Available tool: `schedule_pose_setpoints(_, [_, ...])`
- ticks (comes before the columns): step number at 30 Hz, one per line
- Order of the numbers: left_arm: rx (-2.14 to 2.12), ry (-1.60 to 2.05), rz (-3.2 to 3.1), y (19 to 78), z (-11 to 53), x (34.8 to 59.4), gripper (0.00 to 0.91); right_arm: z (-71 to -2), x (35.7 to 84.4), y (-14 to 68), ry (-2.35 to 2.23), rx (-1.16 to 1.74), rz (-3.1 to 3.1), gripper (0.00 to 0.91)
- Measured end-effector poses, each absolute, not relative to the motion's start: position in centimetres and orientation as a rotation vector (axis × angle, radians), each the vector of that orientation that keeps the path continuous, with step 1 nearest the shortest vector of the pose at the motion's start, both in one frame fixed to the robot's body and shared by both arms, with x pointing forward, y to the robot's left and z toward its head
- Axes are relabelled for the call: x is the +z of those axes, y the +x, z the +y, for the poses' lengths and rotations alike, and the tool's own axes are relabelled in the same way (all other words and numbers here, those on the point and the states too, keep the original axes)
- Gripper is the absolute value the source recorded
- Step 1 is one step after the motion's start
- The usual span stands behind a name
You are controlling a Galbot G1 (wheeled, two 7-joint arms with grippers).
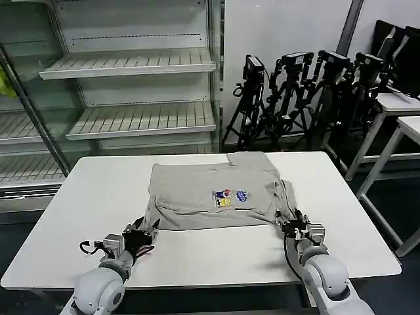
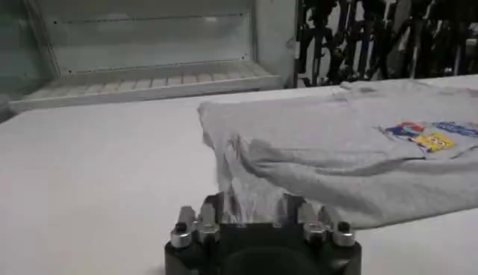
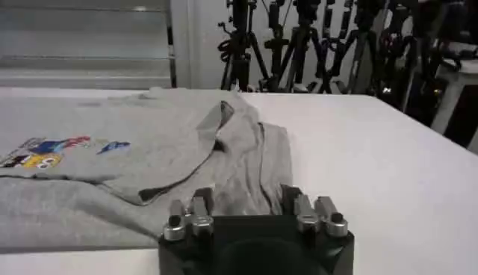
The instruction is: Fold and organize the clothes.
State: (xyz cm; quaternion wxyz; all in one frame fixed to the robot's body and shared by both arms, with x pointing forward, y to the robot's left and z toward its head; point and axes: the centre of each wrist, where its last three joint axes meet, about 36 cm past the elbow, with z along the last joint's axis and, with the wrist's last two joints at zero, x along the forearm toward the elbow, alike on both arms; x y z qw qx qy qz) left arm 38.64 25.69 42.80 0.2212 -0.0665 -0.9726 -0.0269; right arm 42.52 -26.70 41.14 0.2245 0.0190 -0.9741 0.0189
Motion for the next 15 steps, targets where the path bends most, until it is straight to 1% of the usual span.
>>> schedule_pose_setpoints(2, [-0.065,-0.184,-2.687,38.5,25.7,42.8,0.01,-26.7,41.1,42.4,0.053,0.049,-2.687,0.0])
schedule_pose_setpoints(3, [-0.06,-0.185,-2.687,38.4,25.7,42.8,0.02,-26.7,41.2,42.3,0.054,0.048,-2.686,0.0])
schedule_pose_setpoints(7, [-0.041,-0.187,-2.686,38.1,25.6,42.9,0.01,-26.8,41.3,42.0,0.054,0.048,-2.683,0.0])
schedule_pose_setpoints(15, [-0.011,-0.194,-2.687,36.9,25.2,43.2,0.02,-27.4,41.9,40.8,0.052,0.051,-2.681,0.0])
